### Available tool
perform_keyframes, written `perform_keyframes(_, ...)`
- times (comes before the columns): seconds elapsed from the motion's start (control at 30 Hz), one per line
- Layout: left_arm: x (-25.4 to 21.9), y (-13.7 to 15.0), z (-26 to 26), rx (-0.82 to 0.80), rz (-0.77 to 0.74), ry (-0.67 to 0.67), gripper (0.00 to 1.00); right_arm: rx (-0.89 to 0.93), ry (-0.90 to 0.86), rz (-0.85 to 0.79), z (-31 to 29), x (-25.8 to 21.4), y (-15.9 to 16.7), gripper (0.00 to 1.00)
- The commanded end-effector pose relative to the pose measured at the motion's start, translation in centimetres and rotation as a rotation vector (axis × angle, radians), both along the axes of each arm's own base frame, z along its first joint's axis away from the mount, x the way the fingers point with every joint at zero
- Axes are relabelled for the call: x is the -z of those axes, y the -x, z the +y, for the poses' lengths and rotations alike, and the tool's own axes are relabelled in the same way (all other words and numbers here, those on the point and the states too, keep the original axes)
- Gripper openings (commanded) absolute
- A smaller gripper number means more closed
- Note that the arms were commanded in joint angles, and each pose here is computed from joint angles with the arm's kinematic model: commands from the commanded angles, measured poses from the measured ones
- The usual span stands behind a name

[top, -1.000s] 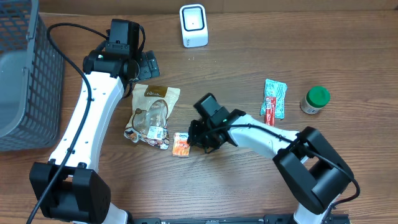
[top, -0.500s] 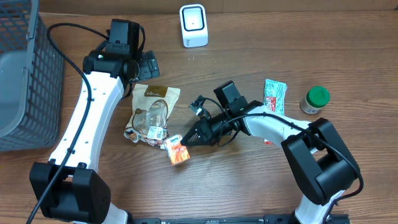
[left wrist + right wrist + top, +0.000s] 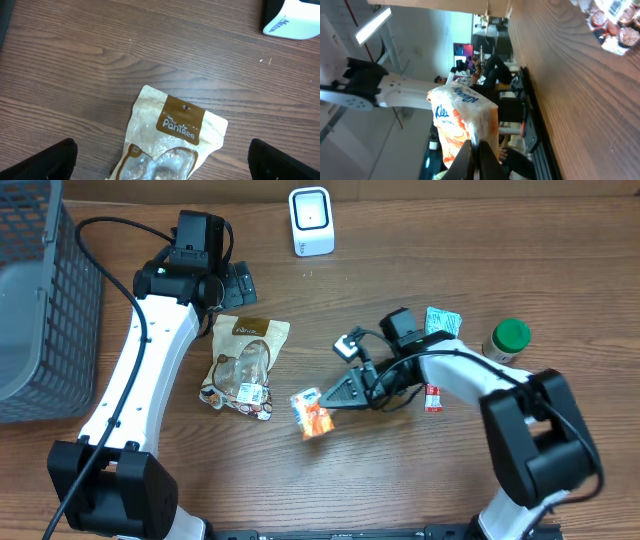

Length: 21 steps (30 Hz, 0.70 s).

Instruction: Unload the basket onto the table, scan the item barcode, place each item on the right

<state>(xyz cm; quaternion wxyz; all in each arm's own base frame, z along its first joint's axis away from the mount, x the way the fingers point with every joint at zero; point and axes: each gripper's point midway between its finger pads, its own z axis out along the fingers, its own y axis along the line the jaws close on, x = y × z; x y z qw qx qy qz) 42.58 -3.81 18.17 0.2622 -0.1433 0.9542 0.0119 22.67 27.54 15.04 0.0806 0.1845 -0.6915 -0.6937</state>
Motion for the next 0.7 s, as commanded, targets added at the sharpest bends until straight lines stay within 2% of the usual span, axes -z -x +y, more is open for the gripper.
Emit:
perform_keyframes(0.0,-0.6,-0.3,0.0,-0.008,-0.017,0.000,1.00,0.028,-0.118,-0.189,-1.3,-5.0,0.4,0.04)
perform_keyframes(0.23,-0.6,-0.3,0.0,-0.006,-0.017,0.000,1.00,0.094,-0.183,-0.410,-4.1,-12.6,2.6,0.04)
perform_keyframes(0.43,-0.6,-0.3,0.0,-0.006,-0.017,0.000,1.00,0.093,-0.212,-0.502,-4.9,-16.2,5.2,0.04)
perform_keyframes(0.67,-0.6,-0.3,0.0,-0.006,-0.017,0.000,1.00,0.090,-0.218,-0.522,-5.2,-17.8,6.2,0.04)
